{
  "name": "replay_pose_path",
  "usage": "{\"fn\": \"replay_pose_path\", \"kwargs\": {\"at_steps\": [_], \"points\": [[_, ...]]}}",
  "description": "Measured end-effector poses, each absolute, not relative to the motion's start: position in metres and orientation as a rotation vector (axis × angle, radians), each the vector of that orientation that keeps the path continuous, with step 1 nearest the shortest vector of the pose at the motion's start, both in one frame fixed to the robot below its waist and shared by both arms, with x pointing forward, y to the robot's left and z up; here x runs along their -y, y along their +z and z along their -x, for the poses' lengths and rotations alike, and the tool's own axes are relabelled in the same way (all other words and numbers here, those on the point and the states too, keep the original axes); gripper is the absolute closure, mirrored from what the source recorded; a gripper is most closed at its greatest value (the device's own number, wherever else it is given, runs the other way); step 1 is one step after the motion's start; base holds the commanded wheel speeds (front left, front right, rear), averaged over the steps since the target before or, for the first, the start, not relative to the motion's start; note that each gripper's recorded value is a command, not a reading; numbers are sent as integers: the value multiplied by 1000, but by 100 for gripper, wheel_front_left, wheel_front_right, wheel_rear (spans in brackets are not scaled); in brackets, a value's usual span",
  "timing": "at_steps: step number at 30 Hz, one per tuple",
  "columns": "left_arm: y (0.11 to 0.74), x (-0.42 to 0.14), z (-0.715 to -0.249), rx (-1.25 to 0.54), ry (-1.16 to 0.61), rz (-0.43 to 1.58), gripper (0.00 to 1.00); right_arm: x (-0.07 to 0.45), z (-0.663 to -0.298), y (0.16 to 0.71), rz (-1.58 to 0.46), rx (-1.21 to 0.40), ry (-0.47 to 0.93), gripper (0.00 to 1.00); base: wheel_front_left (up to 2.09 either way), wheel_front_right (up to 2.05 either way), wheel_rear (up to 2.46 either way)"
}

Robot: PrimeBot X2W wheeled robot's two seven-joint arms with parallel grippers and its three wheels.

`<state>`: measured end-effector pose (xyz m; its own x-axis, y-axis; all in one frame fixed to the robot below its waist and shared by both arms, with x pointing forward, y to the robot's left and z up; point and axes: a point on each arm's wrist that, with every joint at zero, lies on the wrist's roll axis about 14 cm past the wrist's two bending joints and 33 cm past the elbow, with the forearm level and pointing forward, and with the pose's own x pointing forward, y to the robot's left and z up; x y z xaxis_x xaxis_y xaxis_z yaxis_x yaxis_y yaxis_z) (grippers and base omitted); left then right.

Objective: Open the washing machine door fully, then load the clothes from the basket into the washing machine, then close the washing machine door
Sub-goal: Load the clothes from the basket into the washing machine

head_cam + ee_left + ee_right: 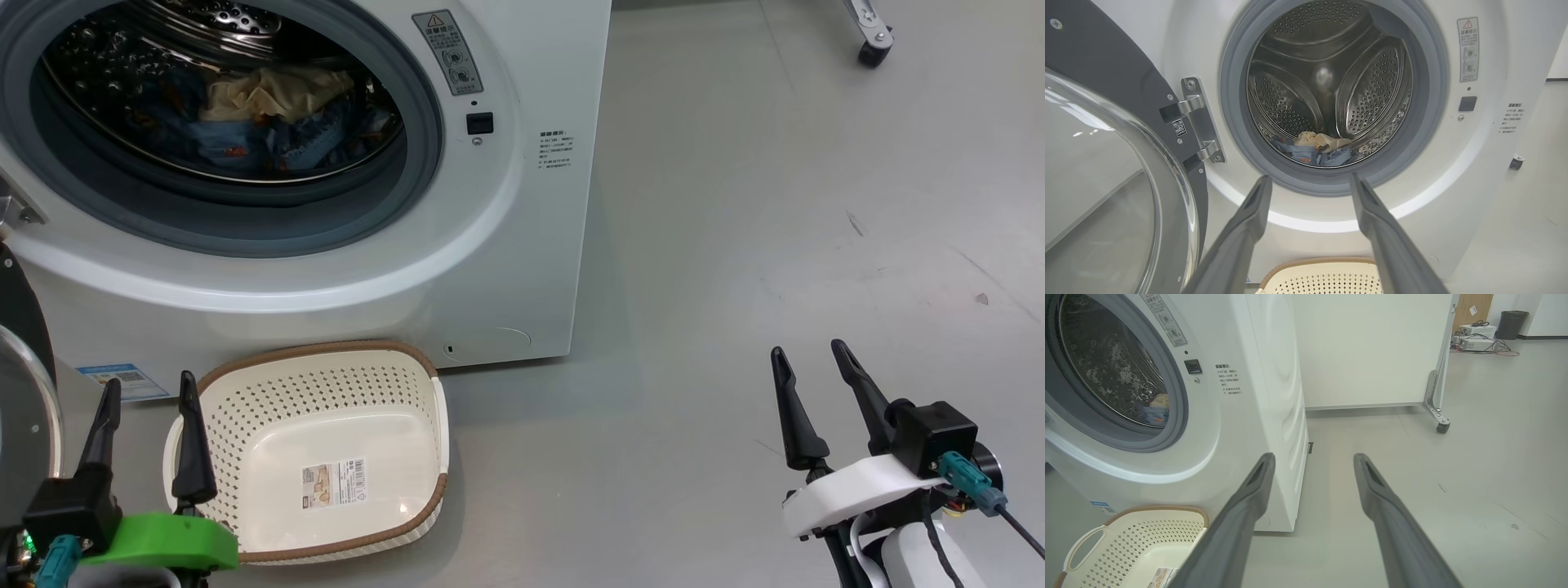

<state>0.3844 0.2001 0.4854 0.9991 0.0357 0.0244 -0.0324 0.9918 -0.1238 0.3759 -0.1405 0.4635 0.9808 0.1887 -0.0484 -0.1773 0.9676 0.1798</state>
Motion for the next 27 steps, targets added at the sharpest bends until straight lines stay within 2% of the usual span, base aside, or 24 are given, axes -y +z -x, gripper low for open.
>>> {"fn": "replay_pose_path", "kwargs": {"at_steps": [8,27], "points": [[474,-199,-369,-13,39,118,0,140,-373,466,-176,-58,188,0,0,0,0],[481,-195,-363,5,28,114,0,138,-373,470,-177,-46,193,0,0,0,0]]}}
